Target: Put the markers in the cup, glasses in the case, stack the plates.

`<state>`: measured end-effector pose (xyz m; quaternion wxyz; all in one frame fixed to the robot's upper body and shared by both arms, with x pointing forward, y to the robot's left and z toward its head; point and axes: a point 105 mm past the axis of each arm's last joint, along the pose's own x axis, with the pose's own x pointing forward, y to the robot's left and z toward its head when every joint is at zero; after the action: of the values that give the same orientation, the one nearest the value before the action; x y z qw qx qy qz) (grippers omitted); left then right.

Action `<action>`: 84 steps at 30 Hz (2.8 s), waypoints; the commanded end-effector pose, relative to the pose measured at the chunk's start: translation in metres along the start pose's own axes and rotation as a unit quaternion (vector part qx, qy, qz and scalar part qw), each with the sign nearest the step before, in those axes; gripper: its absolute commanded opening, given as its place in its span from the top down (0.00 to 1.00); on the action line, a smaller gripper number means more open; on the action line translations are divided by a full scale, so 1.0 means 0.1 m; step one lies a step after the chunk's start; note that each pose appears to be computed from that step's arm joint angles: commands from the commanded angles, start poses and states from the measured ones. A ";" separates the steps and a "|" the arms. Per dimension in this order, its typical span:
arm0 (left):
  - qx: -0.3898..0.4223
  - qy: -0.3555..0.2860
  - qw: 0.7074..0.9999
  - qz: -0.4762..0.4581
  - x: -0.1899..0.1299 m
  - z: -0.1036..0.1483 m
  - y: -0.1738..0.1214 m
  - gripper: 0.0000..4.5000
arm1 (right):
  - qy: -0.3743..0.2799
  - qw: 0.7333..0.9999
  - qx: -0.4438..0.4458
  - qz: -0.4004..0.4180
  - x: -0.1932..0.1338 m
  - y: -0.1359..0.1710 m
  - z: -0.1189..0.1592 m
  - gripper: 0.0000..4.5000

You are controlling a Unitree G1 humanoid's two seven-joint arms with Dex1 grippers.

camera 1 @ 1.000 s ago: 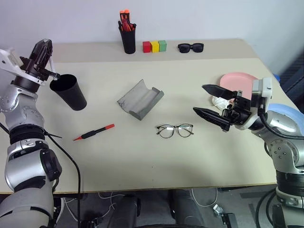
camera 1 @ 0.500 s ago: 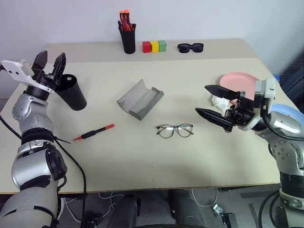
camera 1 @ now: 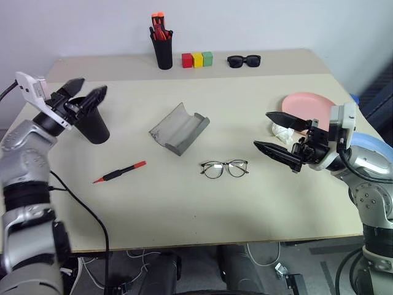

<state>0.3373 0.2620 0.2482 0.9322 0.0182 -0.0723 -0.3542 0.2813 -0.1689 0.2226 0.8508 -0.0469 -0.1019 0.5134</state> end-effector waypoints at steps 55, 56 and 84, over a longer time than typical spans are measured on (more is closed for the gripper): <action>0.030 0.512 0.836 -0.195 -0.52 -1.36 -0.19 0.99 | 0.119 0.989 -0.086 0.029 -0.22 0.17 -0.18 0.00; 0.028 0.492 0.848 -0.194 -0.45 -1.31 -0.21 0.99 | 0.119 0.989 -0.086 0.029 -0.21 0.17 -0.19 0.00; 0.146 -0.185 0.954 0.186 -0.08 0.64 0.57 0.99 | 0.087 0.987 -0.134 -0.034 -0.03 -0.12 -0.16 0.00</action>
<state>0.3666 0.2925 0.3053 0.9390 0.0757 -0.2728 -0.1950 0.2939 -0.1761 0.1976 0.8628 -0.1871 -0.0753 0.4635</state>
